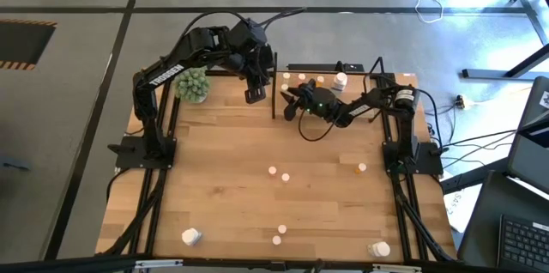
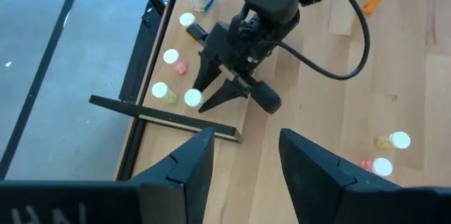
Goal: Pick and place medicine bottles onto shelf by color
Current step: Put the left yellow pill bottle on the shelf aligned with the other yellow pill bottle
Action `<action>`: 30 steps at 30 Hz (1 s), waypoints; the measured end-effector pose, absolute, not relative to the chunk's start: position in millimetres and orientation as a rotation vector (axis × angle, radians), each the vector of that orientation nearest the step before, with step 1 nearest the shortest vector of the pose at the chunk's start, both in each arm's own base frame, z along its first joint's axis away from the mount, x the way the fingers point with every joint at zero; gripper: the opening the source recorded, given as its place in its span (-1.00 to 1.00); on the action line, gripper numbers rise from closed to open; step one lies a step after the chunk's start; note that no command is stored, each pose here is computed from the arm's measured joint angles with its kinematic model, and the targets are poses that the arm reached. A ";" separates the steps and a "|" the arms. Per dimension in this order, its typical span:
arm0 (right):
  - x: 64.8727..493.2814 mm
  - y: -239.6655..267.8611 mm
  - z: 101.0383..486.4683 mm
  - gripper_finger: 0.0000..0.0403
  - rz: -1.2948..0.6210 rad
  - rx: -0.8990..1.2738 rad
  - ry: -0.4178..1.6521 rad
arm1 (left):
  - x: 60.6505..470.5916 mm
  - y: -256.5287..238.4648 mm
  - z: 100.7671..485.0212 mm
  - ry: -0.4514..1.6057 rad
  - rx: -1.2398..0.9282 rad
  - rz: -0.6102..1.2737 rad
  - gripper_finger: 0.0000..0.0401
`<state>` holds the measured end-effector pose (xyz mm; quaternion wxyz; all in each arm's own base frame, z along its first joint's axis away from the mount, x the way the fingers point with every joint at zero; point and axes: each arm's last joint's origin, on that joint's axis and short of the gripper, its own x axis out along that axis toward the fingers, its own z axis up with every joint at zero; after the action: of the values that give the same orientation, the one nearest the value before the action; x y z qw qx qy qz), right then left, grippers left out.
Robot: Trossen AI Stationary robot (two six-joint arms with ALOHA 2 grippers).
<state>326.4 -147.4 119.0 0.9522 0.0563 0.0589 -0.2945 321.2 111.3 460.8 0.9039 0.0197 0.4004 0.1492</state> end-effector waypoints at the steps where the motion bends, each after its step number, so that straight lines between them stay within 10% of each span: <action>1: 326.7 -147.5 118.5 -0.40 -0.599 0.114 0.125 | 321.2 111.3 460.8 0.827 0.041 0.308 -0.23; 30: 323.8 -148.4 108.2 -0.40 -0.674 0.139 0.231 | 321.4 111.3 460.7 0.828 0.040 0.308 -0.23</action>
<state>323.8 -148.4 108.2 0.9348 0.0680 0.1130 -0.3298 321.4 111.3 460.7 0.9039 0.0195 0.4005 0.1492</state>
